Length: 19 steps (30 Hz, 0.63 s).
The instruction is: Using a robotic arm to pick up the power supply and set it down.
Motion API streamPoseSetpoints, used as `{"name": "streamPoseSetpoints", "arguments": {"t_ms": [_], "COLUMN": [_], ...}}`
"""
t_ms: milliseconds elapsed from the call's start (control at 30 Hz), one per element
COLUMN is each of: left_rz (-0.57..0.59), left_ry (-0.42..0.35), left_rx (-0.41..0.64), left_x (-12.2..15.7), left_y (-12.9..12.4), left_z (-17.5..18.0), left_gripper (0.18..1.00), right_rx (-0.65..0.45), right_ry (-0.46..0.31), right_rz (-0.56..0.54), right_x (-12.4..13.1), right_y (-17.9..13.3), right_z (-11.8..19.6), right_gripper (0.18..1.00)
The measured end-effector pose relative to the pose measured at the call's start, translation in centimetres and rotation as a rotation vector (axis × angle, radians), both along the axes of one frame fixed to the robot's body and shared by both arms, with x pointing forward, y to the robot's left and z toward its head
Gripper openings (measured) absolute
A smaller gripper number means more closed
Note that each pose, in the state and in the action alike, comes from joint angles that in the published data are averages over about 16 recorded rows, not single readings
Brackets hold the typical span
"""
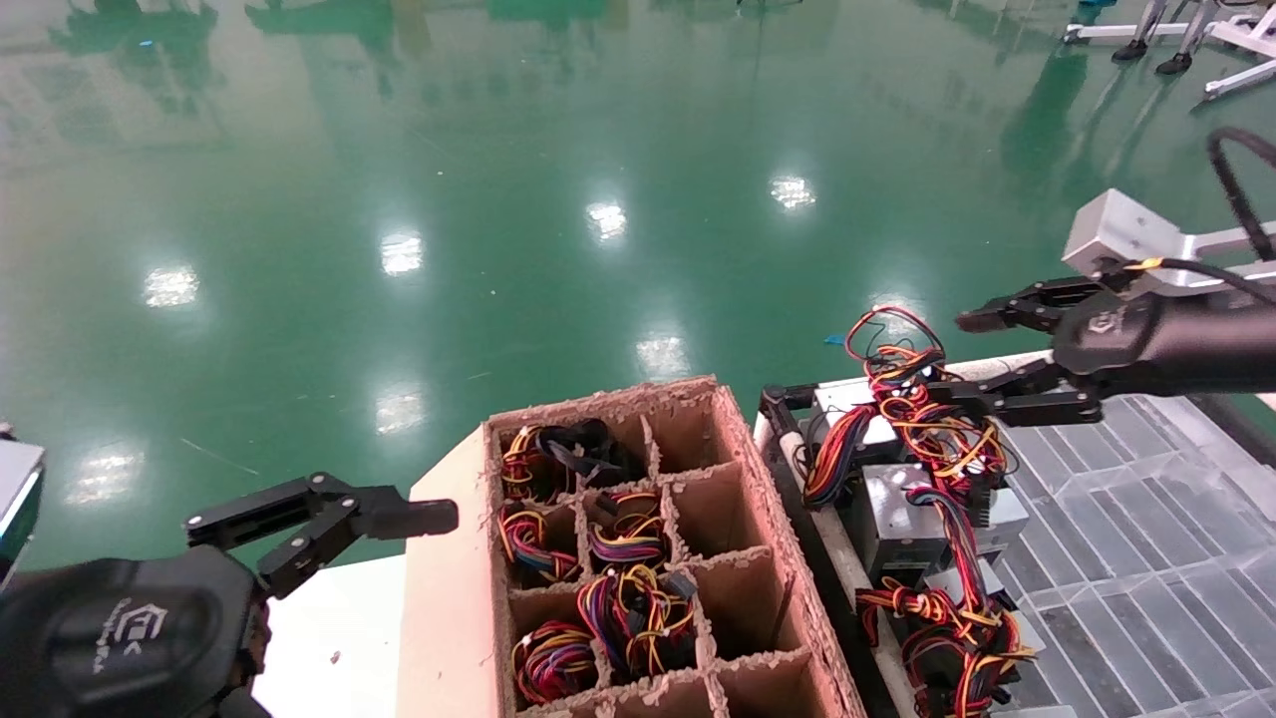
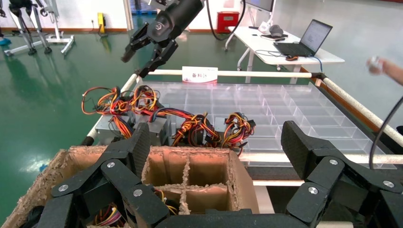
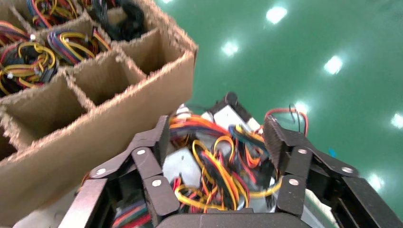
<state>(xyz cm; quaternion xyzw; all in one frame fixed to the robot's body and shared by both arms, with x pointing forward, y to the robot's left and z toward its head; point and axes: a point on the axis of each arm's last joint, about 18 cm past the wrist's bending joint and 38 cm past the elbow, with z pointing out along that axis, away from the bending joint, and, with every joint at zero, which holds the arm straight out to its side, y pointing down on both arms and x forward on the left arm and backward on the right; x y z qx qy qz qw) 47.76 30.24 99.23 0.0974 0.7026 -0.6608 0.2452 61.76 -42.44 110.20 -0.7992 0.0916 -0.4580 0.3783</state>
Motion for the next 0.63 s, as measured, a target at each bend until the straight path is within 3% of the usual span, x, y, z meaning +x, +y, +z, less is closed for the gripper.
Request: {"name": "streamPoseSetpoints", "arguments": {"t_ms": [367, 633], "left_rz": [0.000, 0.000], "left_ry": [0.000, 0.000], "left_rx": [0.000, 0.000], "left_x": [0.0, 0.0], "left_y": [0.0, 0.0], "left_z": [0.0, 0.0], "left_gripper": [1.001, 1.001], "right_rx": [0.090, 0.127], "right_ry": [-0.043, -0.054], "right_rz": [0.115, 0.168], "right_x": [0.0, -0.4], "right_y": [2.2, 3.2], "right_z": [-2.1, -3.0], "right_gripper": [0.839, 0.908]}}
